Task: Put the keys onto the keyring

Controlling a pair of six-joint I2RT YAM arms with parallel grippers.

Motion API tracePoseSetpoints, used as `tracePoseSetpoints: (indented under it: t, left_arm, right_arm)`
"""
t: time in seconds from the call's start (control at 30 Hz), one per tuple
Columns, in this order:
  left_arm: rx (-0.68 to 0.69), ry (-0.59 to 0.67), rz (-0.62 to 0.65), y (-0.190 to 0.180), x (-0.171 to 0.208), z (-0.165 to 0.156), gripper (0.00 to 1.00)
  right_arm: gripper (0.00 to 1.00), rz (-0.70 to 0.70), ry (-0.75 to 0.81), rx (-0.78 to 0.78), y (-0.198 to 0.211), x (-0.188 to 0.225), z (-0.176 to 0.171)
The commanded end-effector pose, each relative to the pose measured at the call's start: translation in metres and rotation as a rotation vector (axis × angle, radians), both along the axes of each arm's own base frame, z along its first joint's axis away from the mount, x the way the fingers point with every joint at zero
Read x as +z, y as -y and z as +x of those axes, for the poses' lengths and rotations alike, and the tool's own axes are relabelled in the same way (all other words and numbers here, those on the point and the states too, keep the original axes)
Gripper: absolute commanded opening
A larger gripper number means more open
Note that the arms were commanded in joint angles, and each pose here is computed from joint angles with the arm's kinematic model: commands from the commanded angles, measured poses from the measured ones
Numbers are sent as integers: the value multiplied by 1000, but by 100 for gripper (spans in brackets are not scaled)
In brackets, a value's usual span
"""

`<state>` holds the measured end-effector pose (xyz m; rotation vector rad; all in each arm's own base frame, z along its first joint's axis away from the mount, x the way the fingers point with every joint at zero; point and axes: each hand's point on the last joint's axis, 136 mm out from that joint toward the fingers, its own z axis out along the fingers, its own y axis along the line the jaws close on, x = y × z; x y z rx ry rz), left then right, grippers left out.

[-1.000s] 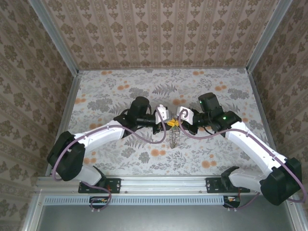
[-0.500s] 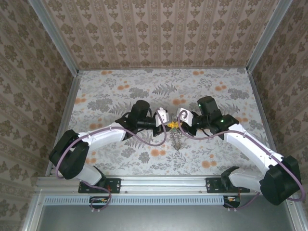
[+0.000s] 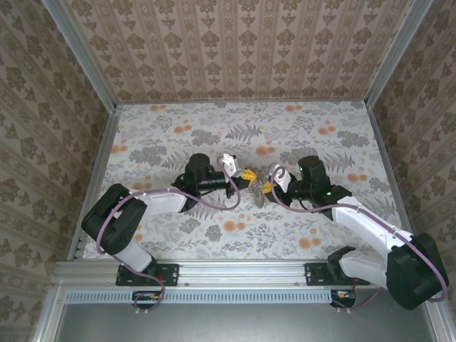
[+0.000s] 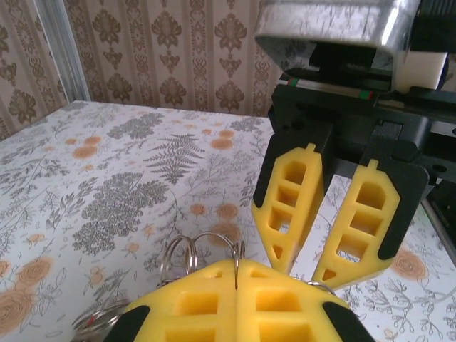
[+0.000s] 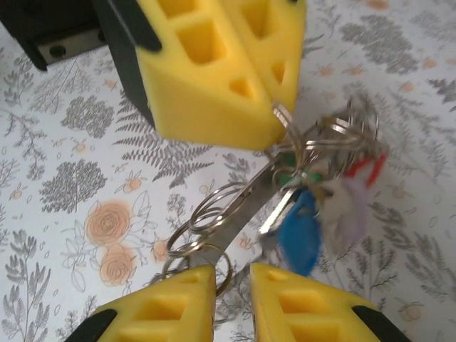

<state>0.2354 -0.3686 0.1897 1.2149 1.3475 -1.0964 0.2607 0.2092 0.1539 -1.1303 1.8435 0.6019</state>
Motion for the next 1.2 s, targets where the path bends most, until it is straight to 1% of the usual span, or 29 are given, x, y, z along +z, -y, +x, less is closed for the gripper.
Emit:
tracePoseSetpoints:
  t: [0.0, 0.1, 0.23, 0.4, 0.53, 0.63, 0.77, 1.07, 1.17]
  left_arm:
    - [-29, 40, -80, 2, 22, -3, 0]
    - [-28, 38, -71, 1, 20, -3, 0]
    - [-35, 40, -62, 2, 20, -5, 0]
    - [-48, 44, -63, 2, 24, -7, 0]
    - [-55, 46, -63, 3, 27, -8, 0]
    - [-59, 46, -64, 4, 28, -9, 0]
    - [-65, 42, -61, 3, 27, -11, 0]
    - [-77, 46, -62, 5, 30, -12, 0]
    - [-87, 45, -66, 5, 32, -14, 0]
  right_arm:
    - [22, 32, 115, -81, 8, 30, 12]
    - [23, -16, 183, -80, 15, 41, 12]
    - [23, -64, 208, -44, 16, 52, 10]
    - [19, -23, 198, 72, -1, 60, 5]
    - [15, -2, 167, 107, -9, 54, 7]
    - [16, 15, 160, 119, -13, 52, 9]
    - [19, 13, 173, 121, -15, 50, 13]
    - [15, -11, 151, 151, -18, 40, 17]
    - [17, -16, 156, 141, -17, 37, 19]
